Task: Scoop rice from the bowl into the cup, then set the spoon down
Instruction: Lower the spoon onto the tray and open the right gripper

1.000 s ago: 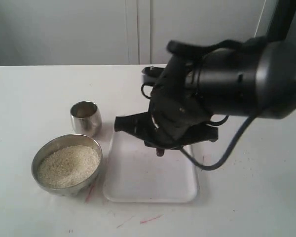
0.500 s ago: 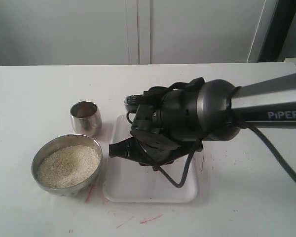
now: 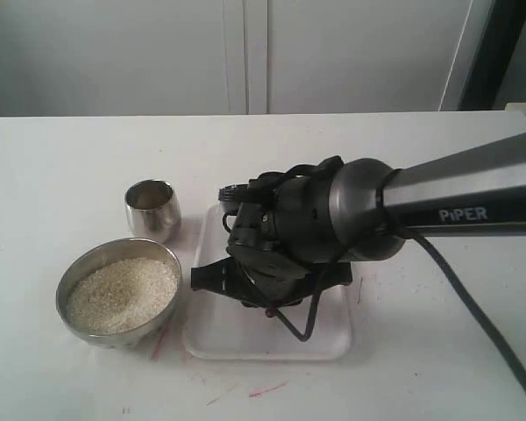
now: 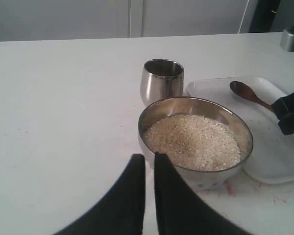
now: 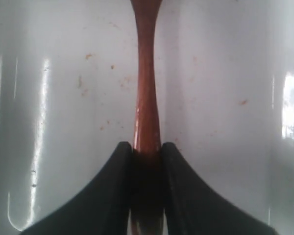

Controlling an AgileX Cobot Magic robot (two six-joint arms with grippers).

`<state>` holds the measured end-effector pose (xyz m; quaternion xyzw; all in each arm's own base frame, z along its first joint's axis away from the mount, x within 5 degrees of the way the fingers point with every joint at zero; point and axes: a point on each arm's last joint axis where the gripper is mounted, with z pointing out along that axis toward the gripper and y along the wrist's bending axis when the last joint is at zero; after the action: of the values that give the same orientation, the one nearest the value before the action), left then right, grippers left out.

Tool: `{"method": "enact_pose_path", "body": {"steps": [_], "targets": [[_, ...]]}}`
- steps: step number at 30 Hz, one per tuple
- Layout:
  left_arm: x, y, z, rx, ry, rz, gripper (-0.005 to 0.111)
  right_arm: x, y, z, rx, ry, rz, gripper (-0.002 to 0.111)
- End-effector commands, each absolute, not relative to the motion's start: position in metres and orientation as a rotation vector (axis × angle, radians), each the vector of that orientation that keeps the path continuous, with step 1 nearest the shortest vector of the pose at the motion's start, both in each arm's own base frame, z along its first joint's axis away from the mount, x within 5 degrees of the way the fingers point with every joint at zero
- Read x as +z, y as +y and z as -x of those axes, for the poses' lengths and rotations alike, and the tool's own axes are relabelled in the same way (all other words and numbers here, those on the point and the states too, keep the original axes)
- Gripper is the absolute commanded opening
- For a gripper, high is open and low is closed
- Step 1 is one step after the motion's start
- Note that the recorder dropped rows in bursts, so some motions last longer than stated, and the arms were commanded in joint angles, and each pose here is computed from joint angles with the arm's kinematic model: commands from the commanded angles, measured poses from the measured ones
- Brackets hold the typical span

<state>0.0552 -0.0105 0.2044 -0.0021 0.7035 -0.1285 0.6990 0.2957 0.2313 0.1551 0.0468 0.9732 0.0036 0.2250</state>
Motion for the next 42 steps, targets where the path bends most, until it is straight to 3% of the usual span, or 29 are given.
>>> {"method": "enact_pose_path", "body": {"steps": [1,35,38,42], "targets": [[0.206,-0.011,-0.055,-0.299,1.566,0.008,0.014,0.154,0.233,-0.297,0.016,2.665,-0.100,0.000],[0.206,-0.011,-0.055,-0.299,1.566,0.008,0.014,0.142,0.231,-0.300,-0.040,2.663,-0.134,0.000],[0.206,-0.011,-0.055,-0.299,1.566,0.008,0.014,0.142,0.230,-0.300,-0.049,2.665,-0.135,0.005],[0.206,-0.011,-0.055,-0.299,1.566,0.008,0.014,0.142,0.230,-0.300,-0.048,2.665,-0.135,0.019]]}}
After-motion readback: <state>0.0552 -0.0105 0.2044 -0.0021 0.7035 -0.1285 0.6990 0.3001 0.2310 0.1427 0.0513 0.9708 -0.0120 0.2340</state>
